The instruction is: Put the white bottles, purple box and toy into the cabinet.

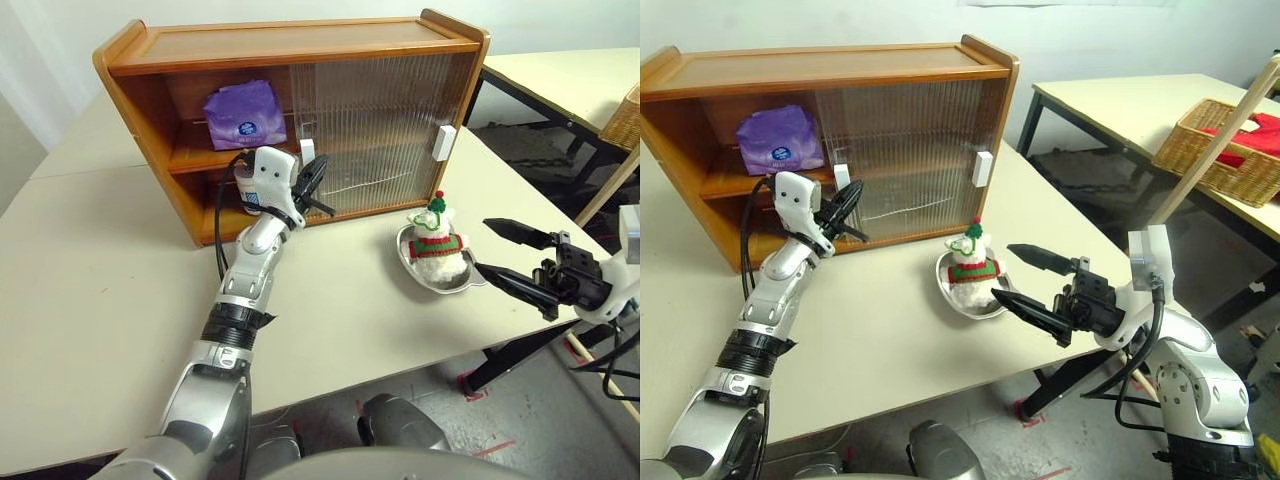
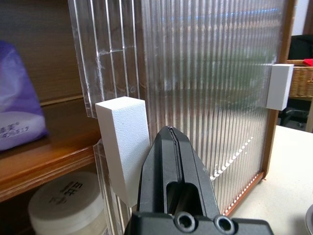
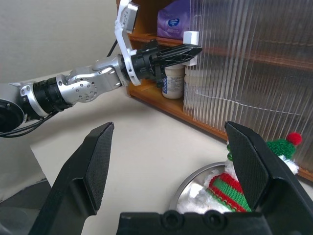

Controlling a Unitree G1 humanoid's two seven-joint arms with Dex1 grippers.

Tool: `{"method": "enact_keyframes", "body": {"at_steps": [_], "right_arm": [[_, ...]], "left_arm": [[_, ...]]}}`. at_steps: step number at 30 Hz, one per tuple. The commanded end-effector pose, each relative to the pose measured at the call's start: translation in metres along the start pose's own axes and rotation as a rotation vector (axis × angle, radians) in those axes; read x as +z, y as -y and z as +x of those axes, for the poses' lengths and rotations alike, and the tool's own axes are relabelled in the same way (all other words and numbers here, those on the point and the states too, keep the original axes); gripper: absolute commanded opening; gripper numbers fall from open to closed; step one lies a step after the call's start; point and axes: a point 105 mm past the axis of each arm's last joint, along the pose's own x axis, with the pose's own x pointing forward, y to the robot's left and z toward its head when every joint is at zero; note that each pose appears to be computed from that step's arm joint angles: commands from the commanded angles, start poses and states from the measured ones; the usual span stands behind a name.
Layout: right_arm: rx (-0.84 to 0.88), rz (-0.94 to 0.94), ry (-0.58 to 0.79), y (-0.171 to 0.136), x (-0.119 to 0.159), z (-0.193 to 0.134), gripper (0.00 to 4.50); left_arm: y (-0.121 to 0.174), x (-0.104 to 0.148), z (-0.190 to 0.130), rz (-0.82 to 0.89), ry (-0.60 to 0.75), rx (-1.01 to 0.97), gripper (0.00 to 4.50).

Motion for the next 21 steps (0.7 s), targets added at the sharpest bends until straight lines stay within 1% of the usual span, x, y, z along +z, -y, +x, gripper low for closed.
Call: {"method": "enact_keyframes", "body": {"at_steps": [1,13,21], "right_arm": [[0.008,0.003,-0.007,-0.001,-0.001,0.001,4.5],[0.018,0.007,-0.005,0.0,-0.002,0.001,4.5],[0.06,0.021,0.015,-0.001,0.002,0.005,4.5]], "left_arm": [[-0.047,-0.001,-0.015,0.008,-0.025,0.189,0.02],[-0.071,0.008,-0.041,0.052,-0.023,0.292,0.02],[-0.085,0.009,-0.061,0.075,-0.043,0.344,0.02]]}}
